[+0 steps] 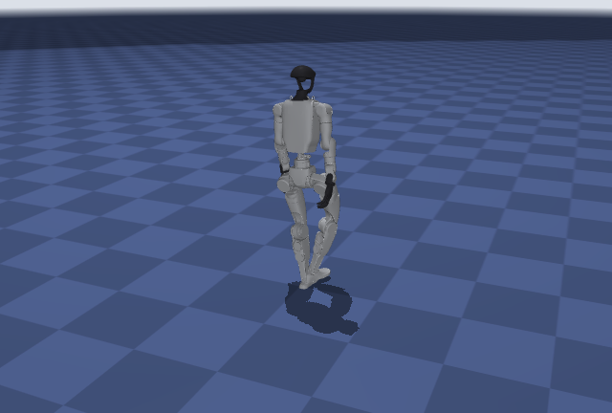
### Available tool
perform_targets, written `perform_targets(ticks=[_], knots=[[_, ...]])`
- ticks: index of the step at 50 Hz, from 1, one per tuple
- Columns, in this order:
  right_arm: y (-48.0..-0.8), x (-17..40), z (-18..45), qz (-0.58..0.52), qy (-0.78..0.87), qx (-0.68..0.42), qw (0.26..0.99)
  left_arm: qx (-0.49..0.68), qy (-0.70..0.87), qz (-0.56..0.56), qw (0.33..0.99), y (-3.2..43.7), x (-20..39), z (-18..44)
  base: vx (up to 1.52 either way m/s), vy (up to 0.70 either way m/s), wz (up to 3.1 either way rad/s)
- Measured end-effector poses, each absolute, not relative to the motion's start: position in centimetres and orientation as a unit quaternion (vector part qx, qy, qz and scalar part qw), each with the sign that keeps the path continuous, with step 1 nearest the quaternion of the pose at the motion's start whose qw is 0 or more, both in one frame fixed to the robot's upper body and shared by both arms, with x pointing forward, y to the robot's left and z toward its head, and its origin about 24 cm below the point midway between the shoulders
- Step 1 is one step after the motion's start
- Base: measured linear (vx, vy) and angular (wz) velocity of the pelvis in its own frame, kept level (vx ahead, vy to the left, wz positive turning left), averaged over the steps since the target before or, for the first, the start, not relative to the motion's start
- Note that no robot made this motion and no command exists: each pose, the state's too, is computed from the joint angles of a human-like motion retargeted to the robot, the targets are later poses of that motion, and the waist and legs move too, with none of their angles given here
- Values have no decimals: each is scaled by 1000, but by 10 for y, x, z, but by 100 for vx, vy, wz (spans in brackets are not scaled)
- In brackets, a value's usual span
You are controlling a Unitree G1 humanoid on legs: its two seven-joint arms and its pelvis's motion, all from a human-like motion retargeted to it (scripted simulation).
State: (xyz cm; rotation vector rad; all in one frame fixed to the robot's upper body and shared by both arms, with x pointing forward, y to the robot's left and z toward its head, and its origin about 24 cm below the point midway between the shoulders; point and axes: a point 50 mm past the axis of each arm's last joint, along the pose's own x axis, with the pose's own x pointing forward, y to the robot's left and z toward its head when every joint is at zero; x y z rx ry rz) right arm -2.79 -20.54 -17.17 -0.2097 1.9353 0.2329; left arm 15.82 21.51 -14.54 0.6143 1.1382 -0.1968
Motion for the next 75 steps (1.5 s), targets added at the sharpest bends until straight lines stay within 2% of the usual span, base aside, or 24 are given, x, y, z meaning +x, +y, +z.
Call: perform_targets(ticks=[5, 10, 12, 15, 18, 20, 25, 30, 32, 36, 38, 42, 47, 53, 58, 65, 67, 71, 75], knots=[[-201, -20, -172, 132, 812, -51, 566, 274, 478, -63, 832, 223, 189, -129, 22, -12, -24], [-209, -13, -172, 131, 806, -80, 572, 273, 533, -85, 796, 222, 174, -139, 38, -9, 4], [-217, -9, -171, 112, 809, -121, 565, 274, 557, -102, 777, 220, 157, -147, 47, -10, 8], [-234, 8, -169, 121, 783, -244, 559, 294, 581, -104, 752, 219, 121, -159, 55, -16, -46], [-236, 32, -168, 169, 730, -364, 553, 344, 620, -66, 702, 227, 62, -170, 58, -14, -82], [-227, 49, -169, 177, 696, -405, 566, 356, 658, -60, 661, 227, 24, -173, 49, -18, -80], [-199, 78, -172, 151, 648, -378, 644, 267, 752, -120, 590, 215, -27, -174, 26, -4, -26], [-188, 107, -167, 213, 604, -416, 645, 79, 804, -224, 545, 203, -37, -171, 15, 15, 22], [-185, 112, -166, 237, 597, -425, 638, 100, 806, -232, 536, 210, -35, -170, 9, 33, 48], [-184, 115, -165, 261, 598, -408, 639, 273, 774, -236, 521, 237, -16, -169, 23, 4, 68], [-184, 113, -166, 264, 602, -399, 639, 319, 759, -241, 513, 244, -9, -168, 37, -21, 14], [-192, 100, -169, 228, 610, -387, 653, 296, 770, -223, 519, 239, -6, -168, 31, 9, -3], [-198, 77, -173, 93, 630, -289, 715, 257, 762, -143, 576, 230, 14, -171, 22, 3, -27], [-210, 47, -174, 119, 716, -222, 651, 285, 706, -119, 637, 233, 51, -170, 22, 12, -47], [-208, 19, -175, 118, 757, -162, 622, 322, 674, -118, 654, 239, 75, -165, 24, -2, 27], [-200, -27, -170, 87, 816, -32, 571, 310, 654, -114, 681, 235, 91, -163, 35, -7, 36], [-199, -27, -172, 65, 802, -20, 594, 303, 658, -99, 683, 235, 88, -164, 46, -7, 27], [-196, -2, -177, 0, 725, -44, 687, 274, 682, -84, 673, 230, 72, -168, 35, -4, 20], [-188, 24, -179, 26, 682, -89, 726, 242, 716, -108, 646, 224, 44, -172, 27, 19, 24]])
